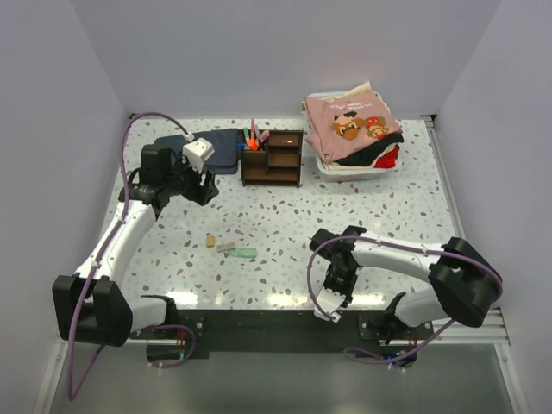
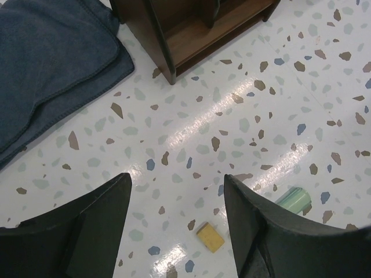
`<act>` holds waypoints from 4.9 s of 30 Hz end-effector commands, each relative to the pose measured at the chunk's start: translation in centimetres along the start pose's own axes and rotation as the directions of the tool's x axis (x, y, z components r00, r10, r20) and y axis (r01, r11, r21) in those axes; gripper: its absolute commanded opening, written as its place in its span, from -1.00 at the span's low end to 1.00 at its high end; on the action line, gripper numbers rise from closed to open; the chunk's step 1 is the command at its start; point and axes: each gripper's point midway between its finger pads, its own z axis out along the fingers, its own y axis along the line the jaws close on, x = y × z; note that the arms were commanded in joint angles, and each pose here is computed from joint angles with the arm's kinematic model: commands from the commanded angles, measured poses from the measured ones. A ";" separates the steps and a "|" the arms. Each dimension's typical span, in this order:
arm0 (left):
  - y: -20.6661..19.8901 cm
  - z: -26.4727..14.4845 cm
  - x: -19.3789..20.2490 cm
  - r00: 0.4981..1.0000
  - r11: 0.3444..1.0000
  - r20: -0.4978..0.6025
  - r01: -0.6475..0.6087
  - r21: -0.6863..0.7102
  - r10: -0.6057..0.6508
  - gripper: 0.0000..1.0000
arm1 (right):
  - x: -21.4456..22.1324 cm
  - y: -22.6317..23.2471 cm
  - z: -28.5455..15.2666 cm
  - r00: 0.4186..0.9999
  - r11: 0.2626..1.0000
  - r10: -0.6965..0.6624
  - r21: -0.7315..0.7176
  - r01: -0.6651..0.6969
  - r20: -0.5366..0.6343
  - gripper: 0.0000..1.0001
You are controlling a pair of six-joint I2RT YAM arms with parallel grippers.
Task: Sort the stationery into containers
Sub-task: Move the stationery to the center of the board, then pick up the stationery from the center of the board.
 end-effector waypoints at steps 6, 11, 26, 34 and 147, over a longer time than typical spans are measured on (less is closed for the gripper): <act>0.2 -0.6 -1.1 0.998 1.000 0.063 0.007 -0.004 -0.006 0.39 | 0.0 -8.3 -3.7 0.981 0.960 0.189 0.199 -0.195 0.048 -0.92; 0.2 -0.4 -0.8 0.998 1.000 0.056 0.010 0.000 -0.010 0.39 | -1.9 -15.3 -7.7 0.877 0.828 0.356 0.325 -0.456 0.321 -1.00; 0.2 0.3 0.5 0.998 0.997 0.015 0.064 0.033 -0.064 0.38 | 3.9 -26.6 -17.3 0.246 0.058 0.112 0.241 -0.969 0.963 -1.00; 0.1 1.1 1.6 0.995 0.993 -0.002 0.096 0.068 -0.096 0.37 | 4.7 -27.1 -19.1 0.396 -0.064 -0.058 0.393 -0.917 0.916 -1.00; 3.4 -2.8 3.0 0.979 0.980 0.049 0.200 0.005 -0.200 0.49 | 8.6 -29.7 -7.8 0.657 0.545 0.749 0.486 -0.683 0.084 -0.09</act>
